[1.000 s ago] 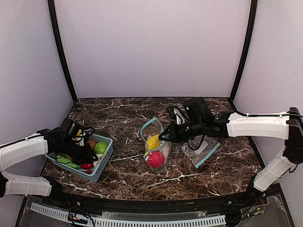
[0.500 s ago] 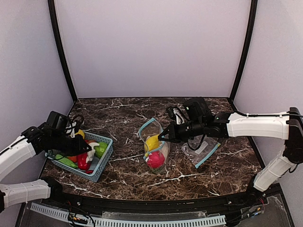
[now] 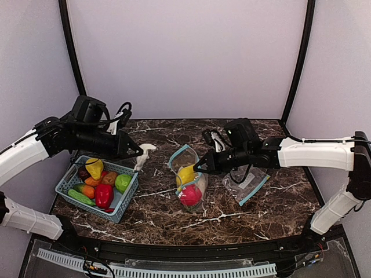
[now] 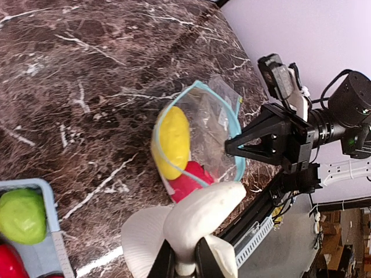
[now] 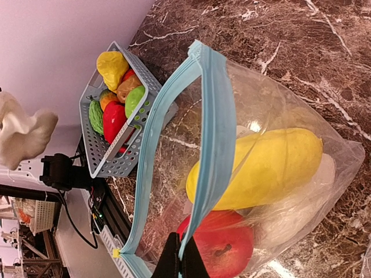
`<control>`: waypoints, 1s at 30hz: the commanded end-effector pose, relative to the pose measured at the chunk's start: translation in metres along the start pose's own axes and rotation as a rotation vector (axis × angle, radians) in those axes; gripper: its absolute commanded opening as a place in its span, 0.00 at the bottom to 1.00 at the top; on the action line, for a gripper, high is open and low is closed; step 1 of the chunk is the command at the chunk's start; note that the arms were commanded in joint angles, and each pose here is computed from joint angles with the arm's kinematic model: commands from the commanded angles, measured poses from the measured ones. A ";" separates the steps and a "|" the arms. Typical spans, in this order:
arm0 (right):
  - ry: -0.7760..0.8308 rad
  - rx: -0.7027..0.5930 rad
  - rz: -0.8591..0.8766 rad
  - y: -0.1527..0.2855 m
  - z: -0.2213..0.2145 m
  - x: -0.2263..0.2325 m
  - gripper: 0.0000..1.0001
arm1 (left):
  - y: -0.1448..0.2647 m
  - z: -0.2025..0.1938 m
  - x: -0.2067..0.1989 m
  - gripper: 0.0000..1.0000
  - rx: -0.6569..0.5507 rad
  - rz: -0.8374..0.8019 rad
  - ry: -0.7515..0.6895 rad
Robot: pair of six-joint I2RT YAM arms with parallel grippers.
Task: Place the food in the zip-top bag and seal the zipper
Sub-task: Place the fake vegetable in the zipper food storage bag.
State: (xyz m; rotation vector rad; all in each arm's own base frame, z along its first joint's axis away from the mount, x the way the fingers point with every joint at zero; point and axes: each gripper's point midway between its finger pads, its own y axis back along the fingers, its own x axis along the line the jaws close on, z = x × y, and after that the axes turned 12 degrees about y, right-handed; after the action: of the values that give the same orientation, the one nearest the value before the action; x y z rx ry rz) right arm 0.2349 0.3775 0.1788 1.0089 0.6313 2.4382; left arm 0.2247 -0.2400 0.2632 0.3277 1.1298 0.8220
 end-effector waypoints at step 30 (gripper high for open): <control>0.086 -0.059 0.054 0.008 0.020 0.025 0.00 | -0.158 -0.008 -0.029 0.01 0.153 0.078 -0.025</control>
State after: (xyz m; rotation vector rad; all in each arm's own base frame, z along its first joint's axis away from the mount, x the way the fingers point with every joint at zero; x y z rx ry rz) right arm 0.2333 0.3809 0.1839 0.9697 0.6350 2.4691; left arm 0.2721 -0.3623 0.1811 0.5033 1.1748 0.7944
